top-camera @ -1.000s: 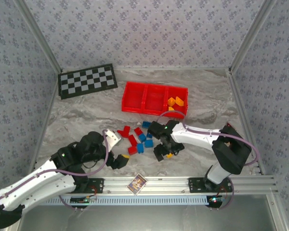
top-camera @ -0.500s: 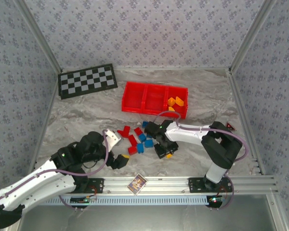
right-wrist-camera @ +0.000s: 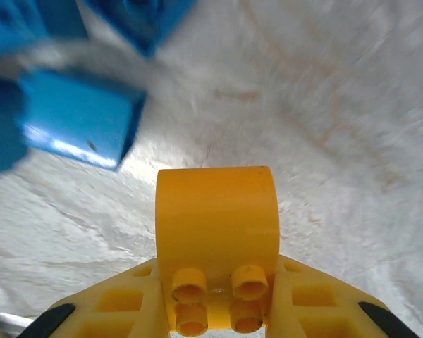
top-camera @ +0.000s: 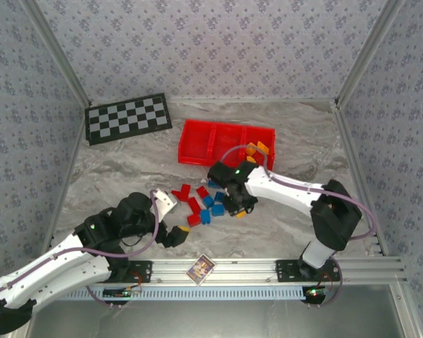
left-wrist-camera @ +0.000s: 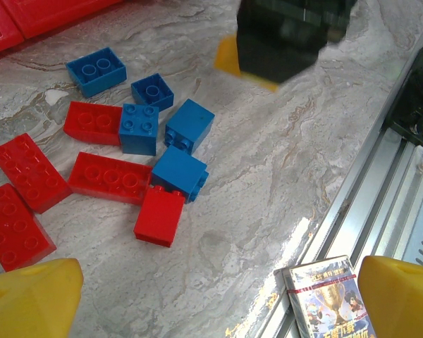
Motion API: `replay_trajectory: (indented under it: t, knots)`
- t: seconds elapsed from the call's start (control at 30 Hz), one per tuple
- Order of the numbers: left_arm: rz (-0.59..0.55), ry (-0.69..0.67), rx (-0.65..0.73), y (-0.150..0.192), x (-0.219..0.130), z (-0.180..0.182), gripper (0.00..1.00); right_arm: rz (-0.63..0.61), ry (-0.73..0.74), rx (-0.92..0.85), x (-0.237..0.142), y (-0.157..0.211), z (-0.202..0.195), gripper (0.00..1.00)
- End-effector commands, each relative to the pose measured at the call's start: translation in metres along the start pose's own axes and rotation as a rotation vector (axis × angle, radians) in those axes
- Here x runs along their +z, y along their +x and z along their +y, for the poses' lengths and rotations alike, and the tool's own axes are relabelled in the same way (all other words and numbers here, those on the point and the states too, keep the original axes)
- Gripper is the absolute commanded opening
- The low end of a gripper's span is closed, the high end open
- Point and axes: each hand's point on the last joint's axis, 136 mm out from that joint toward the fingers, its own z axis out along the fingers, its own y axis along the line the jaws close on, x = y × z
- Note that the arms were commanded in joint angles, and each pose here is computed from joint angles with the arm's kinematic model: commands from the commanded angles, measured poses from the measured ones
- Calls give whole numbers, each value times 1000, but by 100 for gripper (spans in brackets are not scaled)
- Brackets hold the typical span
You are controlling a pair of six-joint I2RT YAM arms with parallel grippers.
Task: Sort the legos into containers by color
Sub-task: Pick up the lego from the bottom-center of the table, then place the lego in the container.
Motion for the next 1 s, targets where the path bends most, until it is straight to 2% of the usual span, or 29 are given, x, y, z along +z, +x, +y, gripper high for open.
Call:
replay_trajectory:
  t: [0.0, 0.17, 0.27, 0.4, 0.63, 0.83, 0.97]
  knots:
    - [3, -1, 10, 0, 0, -1, 100, -79, 41, 38, -35, -21, -31, 29]
    - [1, -1, 12, -1, -1, -1, 100, -172, 13, 142, -51, -71, -70, 28]
    - [-3, -2, 15, -1, -2, -1, 100, -189, 17, 187, -49, -99, -97, 28]
    - [-11, -7, 17, -1, -3, 0, 100, -159, 13, 219, -28, -125, -125, 28]
    - [-14, -11, 17, -2, -4, 0, 100, -99, 35, 242, 6, -144, -153, 29]
    - [-12, -14, 16, -2, -4, 1, 100, -84, 69, 269, 21, -153, -167, 38]
    - [-11, -14, 16, -2, -3, 1, 100, -72, 92, 277, 23, -153, -171, 56]
